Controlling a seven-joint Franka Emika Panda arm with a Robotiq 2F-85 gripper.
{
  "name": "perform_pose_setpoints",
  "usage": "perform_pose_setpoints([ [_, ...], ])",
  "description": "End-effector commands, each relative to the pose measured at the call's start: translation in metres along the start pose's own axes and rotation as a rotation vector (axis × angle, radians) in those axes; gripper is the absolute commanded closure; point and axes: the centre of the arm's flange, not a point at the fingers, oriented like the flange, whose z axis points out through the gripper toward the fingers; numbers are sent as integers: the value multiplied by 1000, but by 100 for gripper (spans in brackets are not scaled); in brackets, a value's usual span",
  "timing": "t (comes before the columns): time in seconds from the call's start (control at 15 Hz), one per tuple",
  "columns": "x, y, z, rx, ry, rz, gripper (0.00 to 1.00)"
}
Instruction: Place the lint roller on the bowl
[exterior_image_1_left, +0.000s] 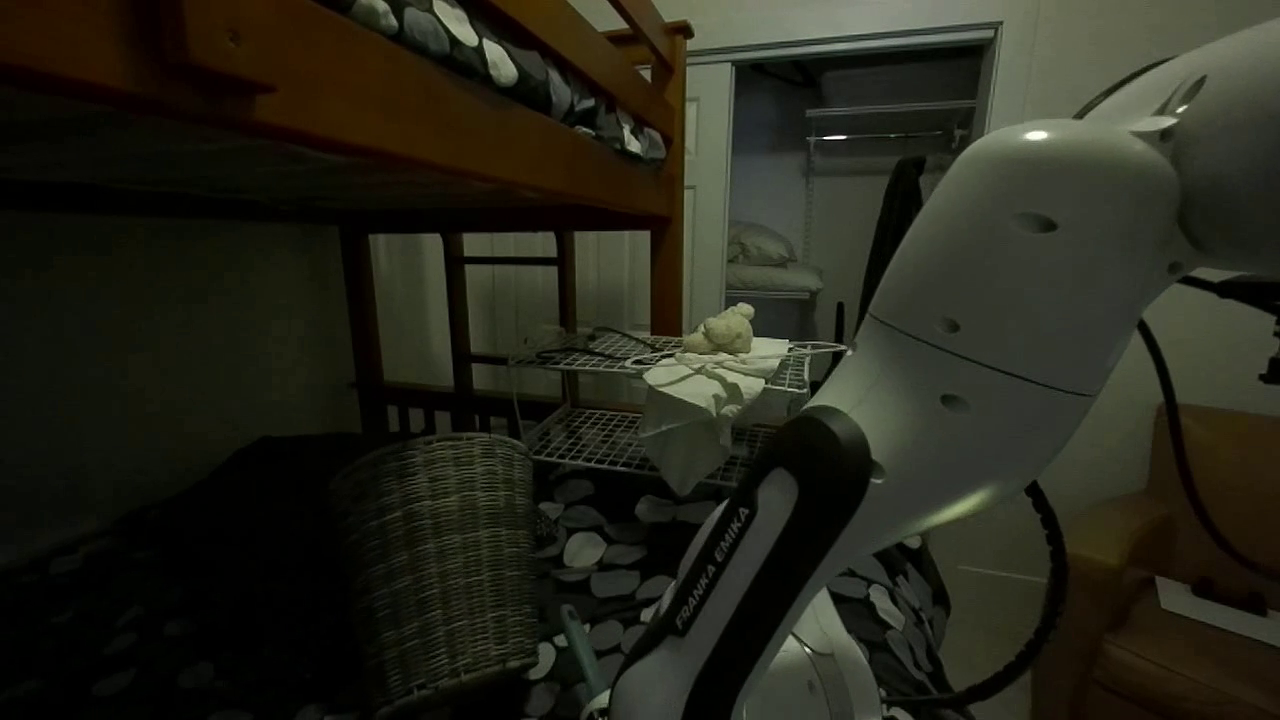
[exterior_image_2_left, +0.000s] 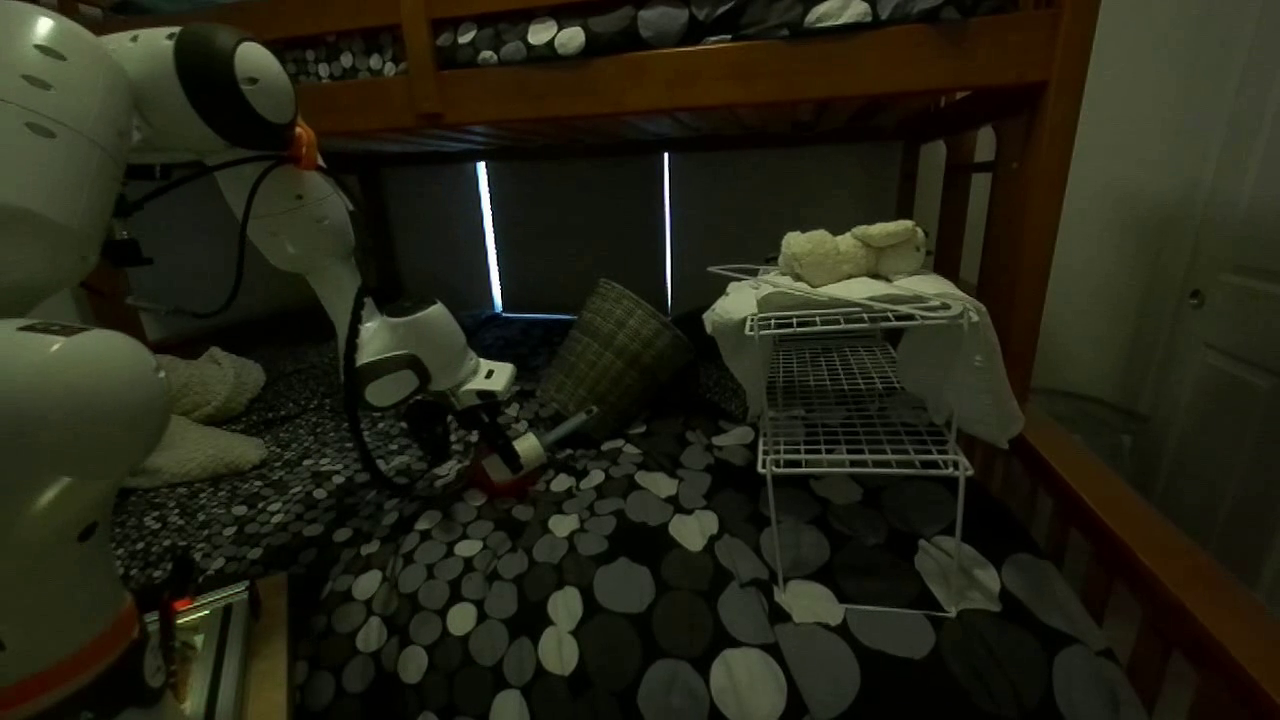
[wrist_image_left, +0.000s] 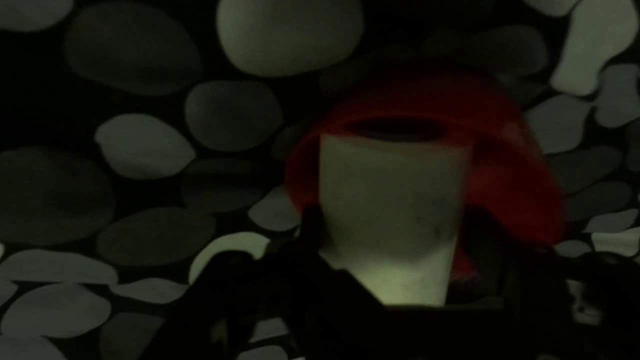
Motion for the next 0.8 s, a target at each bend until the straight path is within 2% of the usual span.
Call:
perform_pose_setpoints([
  [0.0, 7, 1, -12, -26, -32, -14, 0],
  [0.2, 21, 1, -31, 6, -45, -3, 0],
  [0.33, 34, 4, -52, 71, -56, 16, 0],
  [0.53, 60, 3, -103, 231, -59, 20, 0],
  [0.73, 95, 22, -160, 383, -17, 66, 0],
])
